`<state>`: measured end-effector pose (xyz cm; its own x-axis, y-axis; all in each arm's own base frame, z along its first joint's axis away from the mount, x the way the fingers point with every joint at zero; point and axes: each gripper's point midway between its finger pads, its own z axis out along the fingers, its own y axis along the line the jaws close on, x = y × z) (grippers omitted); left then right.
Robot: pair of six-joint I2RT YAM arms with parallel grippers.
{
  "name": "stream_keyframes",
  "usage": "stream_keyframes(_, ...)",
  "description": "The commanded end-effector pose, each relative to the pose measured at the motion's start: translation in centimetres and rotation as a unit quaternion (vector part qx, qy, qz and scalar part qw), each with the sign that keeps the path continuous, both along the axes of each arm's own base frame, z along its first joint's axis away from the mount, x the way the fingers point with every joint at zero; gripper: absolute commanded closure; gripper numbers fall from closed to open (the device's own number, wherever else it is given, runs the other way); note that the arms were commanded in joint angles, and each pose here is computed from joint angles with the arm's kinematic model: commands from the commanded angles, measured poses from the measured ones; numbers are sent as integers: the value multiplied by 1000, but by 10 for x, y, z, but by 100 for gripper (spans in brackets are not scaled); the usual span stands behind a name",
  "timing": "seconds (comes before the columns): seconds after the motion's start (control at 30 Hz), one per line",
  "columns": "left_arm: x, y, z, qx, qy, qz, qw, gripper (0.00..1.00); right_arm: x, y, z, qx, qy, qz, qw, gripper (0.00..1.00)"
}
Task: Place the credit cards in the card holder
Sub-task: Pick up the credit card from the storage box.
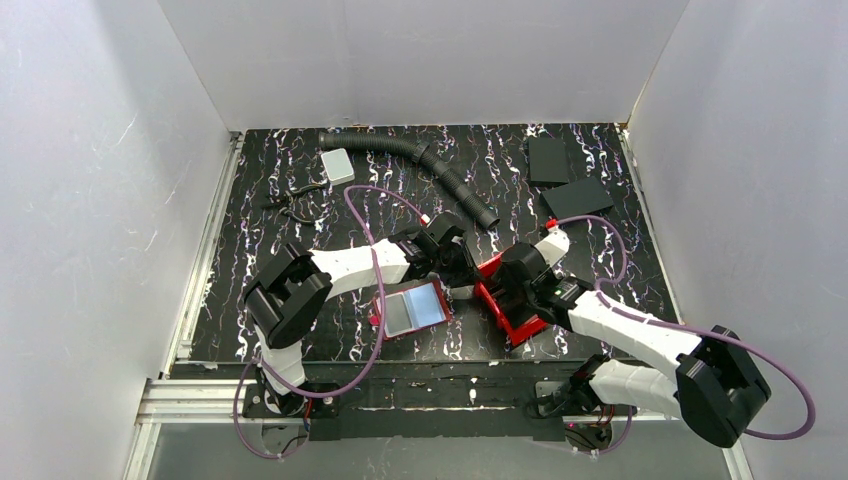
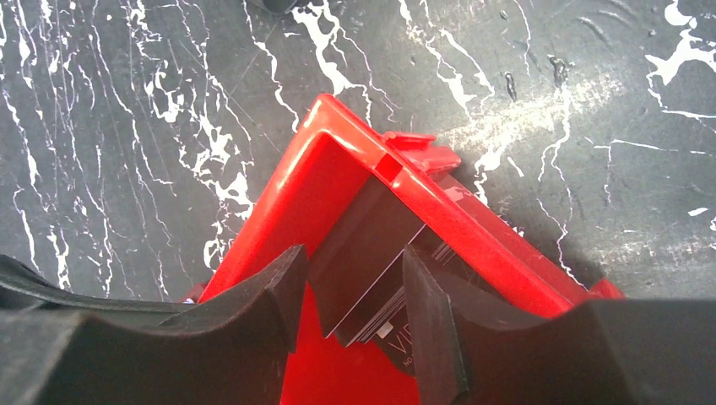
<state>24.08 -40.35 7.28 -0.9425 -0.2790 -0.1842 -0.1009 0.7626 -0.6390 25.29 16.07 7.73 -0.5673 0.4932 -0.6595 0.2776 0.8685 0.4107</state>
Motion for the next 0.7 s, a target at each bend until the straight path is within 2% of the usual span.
stream_keyframes(0.0,-15,0,18,-16,0,-26,1000,100,15,0,20,6,-41,-12,999,46)
stream_keyframes(0.27,-15,0,19,-17,2,-25,1000,100,16,6,13,6,-32,-5,999,47)
stream_keyframes(0.67,-17,-4,22,-25,4,-34,999,100,25,15,15,41,-44,-1,998,68)
